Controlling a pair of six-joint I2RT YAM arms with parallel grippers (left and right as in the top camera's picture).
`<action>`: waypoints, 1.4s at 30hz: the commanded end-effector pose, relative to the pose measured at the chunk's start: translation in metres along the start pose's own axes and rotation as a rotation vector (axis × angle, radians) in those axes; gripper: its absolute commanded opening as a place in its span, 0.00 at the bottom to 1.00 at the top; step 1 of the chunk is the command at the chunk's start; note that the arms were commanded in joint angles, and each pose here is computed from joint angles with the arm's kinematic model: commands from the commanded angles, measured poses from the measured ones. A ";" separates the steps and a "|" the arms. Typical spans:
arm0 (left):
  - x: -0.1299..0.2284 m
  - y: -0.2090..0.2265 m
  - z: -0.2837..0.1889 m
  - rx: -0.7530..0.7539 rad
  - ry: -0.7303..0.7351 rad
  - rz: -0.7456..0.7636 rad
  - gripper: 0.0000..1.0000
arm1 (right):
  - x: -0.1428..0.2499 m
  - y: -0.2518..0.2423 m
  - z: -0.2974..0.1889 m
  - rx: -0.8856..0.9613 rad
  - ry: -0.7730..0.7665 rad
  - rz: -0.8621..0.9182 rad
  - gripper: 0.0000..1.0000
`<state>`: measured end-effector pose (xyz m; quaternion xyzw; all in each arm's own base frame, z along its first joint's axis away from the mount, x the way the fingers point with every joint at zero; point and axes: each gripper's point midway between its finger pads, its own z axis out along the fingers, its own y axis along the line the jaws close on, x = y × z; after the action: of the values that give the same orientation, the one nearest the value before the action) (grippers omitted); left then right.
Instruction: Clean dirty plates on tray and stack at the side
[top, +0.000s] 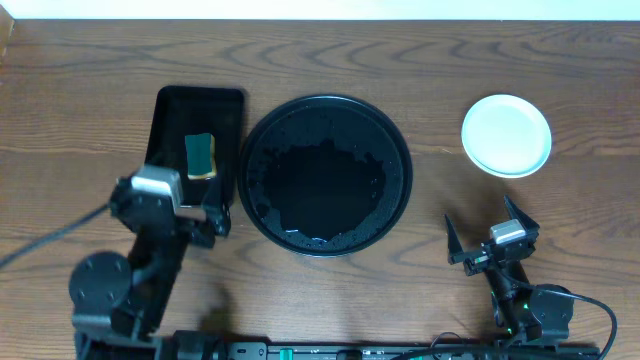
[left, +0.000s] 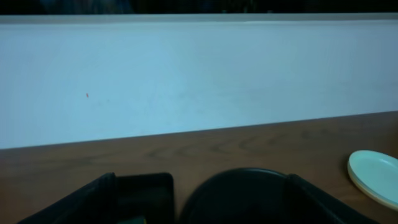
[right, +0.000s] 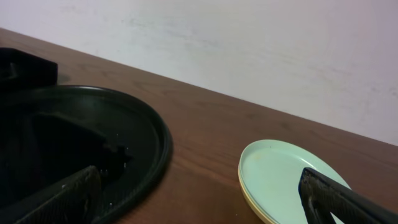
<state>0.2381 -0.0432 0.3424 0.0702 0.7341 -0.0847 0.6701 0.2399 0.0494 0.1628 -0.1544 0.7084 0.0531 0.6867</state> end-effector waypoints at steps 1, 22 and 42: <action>0.030 0.002 -0.005 -0.015 0.019 -0.011 0.84 | 0.000 -0.002 -0.001 0.009 -0.001 0.018 0.99; -0.001 0.003 -0.039 -0.003 -0.601 -0.043 0.84 | 0.000 -0.002 -0.001 0.009 -0.001 0.018 0.99; 0.085 0.028 -0.005 -0.106 -0.446 -0.155 0.85 | 0.000 -0.002 -0.001 0.009 -0.001 0.018 0.99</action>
<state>0.2278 -0.0180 0.2713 -0.0337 0.5604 -0.1142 0.8196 0.2399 0.0495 0.1627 -0.1521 0.7090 0.0557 0.6863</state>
